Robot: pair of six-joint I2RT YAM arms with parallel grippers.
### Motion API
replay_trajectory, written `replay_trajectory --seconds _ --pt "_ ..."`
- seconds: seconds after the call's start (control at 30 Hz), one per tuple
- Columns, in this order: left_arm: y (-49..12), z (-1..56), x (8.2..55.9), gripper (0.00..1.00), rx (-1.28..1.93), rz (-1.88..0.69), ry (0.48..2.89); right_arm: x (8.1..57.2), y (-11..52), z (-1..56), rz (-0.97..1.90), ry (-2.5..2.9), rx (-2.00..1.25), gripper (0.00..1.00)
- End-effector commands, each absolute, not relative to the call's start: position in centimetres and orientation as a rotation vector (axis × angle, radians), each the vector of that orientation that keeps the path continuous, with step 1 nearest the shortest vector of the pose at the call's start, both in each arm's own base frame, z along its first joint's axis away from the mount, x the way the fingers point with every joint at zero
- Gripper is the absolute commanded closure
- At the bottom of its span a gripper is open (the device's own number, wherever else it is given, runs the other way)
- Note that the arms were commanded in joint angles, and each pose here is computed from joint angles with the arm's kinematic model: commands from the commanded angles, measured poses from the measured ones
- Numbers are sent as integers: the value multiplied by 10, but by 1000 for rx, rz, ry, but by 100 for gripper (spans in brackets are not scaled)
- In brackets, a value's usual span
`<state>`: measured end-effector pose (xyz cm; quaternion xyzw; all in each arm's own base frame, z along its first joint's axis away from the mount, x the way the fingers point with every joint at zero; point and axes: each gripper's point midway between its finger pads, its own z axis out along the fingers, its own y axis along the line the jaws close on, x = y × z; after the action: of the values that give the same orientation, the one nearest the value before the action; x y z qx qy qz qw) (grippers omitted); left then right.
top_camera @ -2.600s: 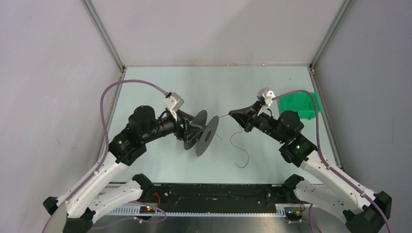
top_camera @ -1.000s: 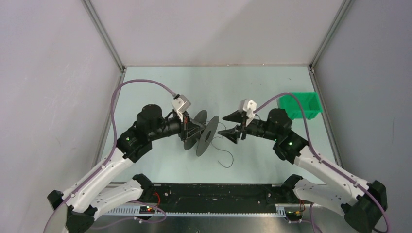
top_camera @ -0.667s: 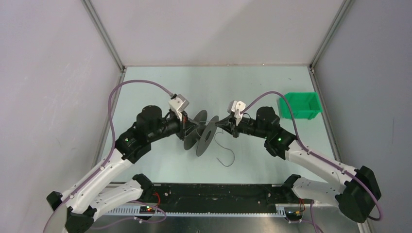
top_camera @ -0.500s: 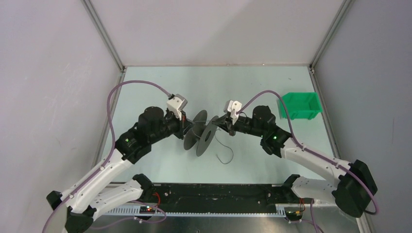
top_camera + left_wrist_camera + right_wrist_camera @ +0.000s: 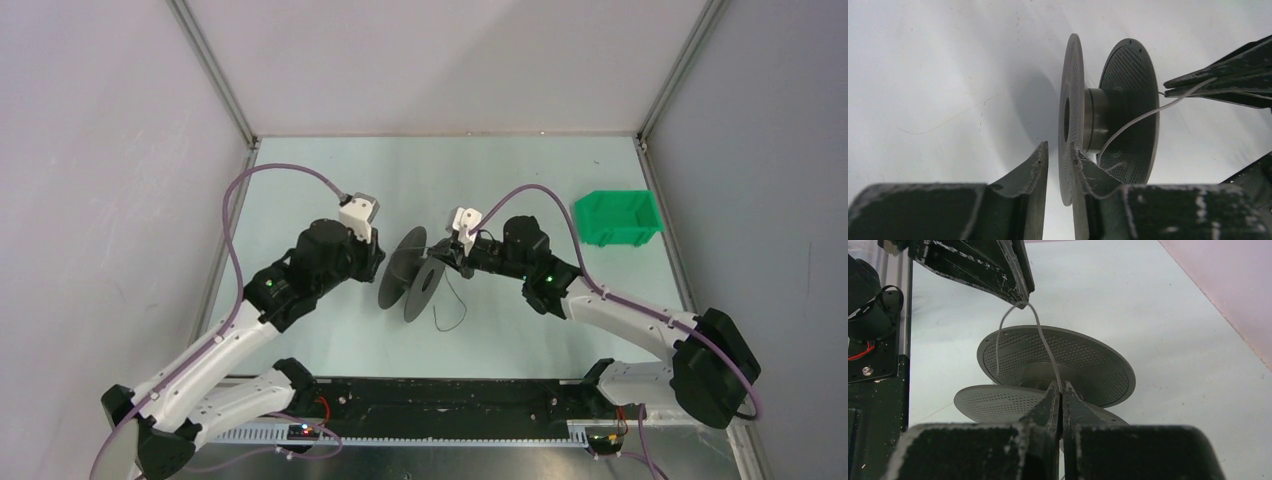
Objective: Wrap the cables
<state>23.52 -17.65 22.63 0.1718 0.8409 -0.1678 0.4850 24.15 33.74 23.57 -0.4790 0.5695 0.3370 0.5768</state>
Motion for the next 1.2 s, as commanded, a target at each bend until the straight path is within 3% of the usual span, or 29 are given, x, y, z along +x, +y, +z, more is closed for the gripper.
replay_trajectory --seconds 0.0,0.23,0.4,0.67,0.9,1.17 --pt "-172 213 240 72 399 -363 2086 245 347 259 806 1276 -1086 100" --pt "-175 214 237 59 392 -391 2088 243 347 246 819 1316 -1087 100" --pt "-145 231 241 52 197 -299 2038 246 346 243 817 1336 -1059 100" --pt "-157 235 227 36 197 -466 1980 249 346 234 837 1364 -1002 100" --pt "-178 225 228 29 184 -581 1951 251 345 233 841 1371 -977 100" --pt "-186 215 238 28 181 -552 1936 250 345 229 842 1383 -986 100"
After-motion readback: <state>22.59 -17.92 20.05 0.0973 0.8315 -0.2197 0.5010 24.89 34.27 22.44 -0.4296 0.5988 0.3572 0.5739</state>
